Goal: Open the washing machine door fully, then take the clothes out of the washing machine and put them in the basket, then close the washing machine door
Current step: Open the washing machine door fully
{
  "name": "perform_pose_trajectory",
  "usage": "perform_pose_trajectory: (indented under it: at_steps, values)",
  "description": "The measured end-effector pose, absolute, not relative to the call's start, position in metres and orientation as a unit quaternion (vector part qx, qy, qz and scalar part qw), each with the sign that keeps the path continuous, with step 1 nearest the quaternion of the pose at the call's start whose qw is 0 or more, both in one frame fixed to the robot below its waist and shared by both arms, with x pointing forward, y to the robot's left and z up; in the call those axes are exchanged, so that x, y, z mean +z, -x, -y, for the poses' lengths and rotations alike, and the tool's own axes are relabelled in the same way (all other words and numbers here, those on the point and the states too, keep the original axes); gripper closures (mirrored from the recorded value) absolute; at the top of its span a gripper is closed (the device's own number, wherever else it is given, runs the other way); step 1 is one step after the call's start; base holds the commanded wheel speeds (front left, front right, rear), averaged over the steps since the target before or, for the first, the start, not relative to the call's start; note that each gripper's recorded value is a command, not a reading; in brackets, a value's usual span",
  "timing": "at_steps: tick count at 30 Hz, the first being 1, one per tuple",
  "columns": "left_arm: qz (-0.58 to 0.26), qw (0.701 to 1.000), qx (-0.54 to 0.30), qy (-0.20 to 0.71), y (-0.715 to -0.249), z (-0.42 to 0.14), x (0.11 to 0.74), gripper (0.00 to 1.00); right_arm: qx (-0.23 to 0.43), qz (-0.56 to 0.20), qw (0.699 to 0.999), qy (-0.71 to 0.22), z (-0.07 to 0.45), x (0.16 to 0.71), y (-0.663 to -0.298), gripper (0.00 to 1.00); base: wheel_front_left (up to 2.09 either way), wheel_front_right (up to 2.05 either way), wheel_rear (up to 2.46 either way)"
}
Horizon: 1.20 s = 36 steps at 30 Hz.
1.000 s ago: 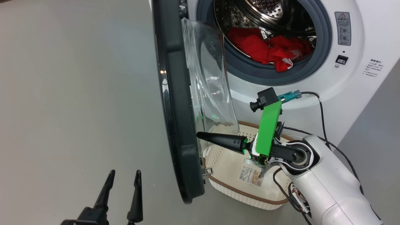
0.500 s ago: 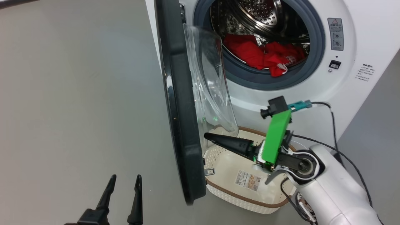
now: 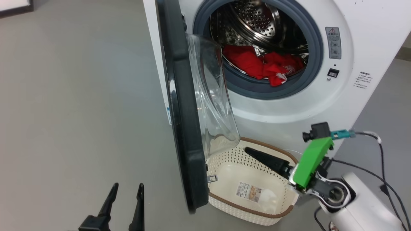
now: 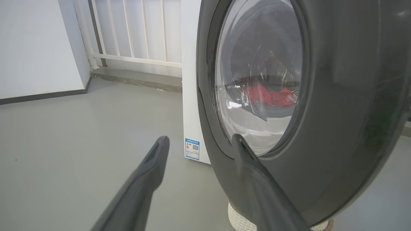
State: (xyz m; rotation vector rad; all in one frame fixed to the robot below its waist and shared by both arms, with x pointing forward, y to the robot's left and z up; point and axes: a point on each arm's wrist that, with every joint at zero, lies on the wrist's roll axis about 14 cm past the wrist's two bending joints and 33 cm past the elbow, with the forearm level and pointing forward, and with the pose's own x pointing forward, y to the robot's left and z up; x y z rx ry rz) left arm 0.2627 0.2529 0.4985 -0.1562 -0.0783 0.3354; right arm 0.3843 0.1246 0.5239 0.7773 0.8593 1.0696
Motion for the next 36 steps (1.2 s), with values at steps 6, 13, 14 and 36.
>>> perform_pose_trajectory:
  at_steps: [6, 13, 14, 36]
  values:
    - [0.043, 0.983, 0.161, 0.076, -0.264, -0.253, 0.5, 0.0, 0.438, -0.357, 0.757, -0.329, -0.095, 0.504, -0.392, 0.0, 0.0, 0.0, 0.0]
    - [0.047, 0.984, 0.155, 0.076, -0.269, -0.253, 0.503, 0.0, 0.413, -0.313, 0.815, -0.258, -0.065, 0.481, -0.392, 0.0, 0.0, 0.0, 0.0]
    - [0.047, 0.984, 0.154, 0.076, -0.269, -0.252, 0.503, 0.0, 0.411, -0.305, 0.822, -0.249, -0.062, 0.479, -0.392, 0.0, 0.0, 0.0, 0.0]
    - [0.037, 0.986, 0.145, 0.07, -0.276, -0.251, 0.497, 0.0, 0.338, -0.024, 0.932, -0.125, 0.004, 0.527, -0.443, 0.0, 0.0, 0.0, 0.0]
